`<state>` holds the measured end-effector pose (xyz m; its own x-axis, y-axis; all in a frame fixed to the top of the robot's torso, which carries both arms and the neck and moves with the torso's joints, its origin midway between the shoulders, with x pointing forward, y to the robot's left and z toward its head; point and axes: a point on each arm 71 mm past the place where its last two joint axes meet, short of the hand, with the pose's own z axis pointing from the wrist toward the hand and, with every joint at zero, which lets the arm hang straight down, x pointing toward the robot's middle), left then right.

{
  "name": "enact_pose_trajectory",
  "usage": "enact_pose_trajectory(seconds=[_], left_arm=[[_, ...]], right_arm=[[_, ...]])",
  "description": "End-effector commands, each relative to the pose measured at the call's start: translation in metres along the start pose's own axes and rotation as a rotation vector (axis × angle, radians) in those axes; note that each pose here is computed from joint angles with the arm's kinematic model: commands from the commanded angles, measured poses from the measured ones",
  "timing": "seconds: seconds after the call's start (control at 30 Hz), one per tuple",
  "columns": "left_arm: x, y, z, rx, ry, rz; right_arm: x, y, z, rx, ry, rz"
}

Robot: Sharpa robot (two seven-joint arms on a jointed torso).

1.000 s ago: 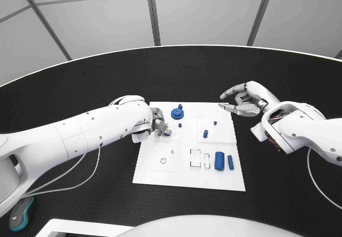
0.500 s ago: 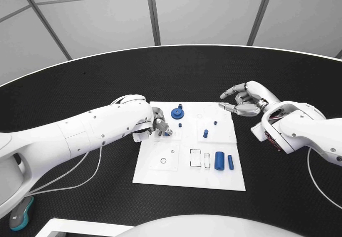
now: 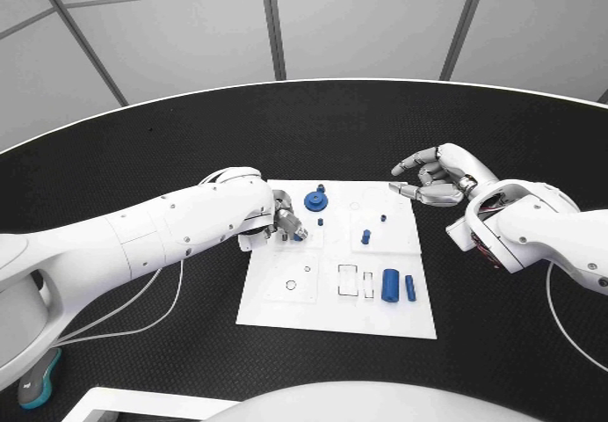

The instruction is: Assemble the parts on the task board

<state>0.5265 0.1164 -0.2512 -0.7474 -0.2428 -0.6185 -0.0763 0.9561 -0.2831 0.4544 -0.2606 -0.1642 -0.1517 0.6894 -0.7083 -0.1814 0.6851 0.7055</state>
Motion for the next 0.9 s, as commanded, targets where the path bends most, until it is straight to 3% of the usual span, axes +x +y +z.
enact_pose_trajectory(seconds=[0.03, 0.9], left_arm=[[-0.0004, 0.0000, 0.0005, -0.002, -0.002, -0.003], [-0.0019, 0.0002, 0.0028, -0.018, -0.005, -0.035]], right_arm=[[0.0001, 0.0000, 0.0002, 0.000, 0.000, 0.000], [0.0010, 0.0000, 0.0013, 0.000, 0.005, -0.001]])
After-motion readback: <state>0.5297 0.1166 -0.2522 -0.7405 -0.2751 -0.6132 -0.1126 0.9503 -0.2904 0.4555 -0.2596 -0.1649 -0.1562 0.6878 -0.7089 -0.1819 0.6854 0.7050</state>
